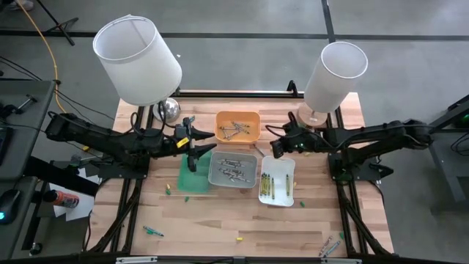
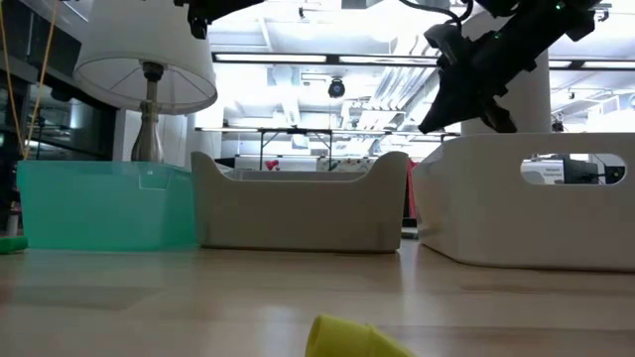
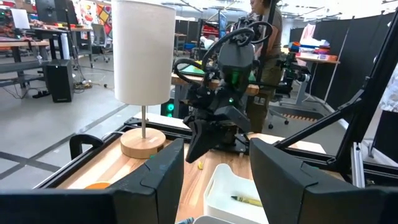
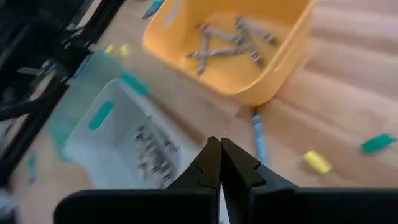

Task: Sort crayons
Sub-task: Put the blue crayon into the light blue bin

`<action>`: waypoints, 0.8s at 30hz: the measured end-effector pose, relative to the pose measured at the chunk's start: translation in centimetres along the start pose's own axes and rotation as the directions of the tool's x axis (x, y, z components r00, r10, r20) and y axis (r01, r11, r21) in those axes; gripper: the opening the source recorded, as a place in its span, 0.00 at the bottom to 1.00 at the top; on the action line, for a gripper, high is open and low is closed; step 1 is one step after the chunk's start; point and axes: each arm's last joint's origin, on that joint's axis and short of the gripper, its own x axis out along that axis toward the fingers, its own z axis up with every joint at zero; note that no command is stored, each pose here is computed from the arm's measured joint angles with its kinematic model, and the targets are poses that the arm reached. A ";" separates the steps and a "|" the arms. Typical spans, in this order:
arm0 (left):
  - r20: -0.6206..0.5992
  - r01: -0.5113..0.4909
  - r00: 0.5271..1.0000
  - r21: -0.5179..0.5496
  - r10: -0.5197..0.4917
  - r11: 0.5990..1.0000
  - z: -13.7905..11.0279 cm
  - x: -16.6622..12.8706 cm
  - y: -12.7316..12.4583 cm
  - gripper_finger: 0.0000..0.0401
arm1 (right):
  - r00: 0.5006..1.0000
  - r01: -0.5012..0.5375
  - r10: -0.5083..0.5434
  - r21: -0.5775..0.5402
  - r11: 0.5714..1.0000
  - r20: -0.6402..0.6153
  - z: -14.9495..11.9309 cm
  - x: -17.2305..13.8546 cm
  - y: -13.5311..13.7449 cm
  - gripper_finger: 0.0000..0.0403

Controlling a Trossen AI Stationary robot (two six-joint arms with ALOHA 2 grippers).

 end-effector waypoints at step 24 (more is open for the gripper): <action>-0.017 -0.002 1.000 0.005 0.002 1.000 -0.2 0.0 0.0 0.42 | 0.836 0.013 -0.118 -0.197 0.980 -0.535 3.6 10.3 0.6 0.00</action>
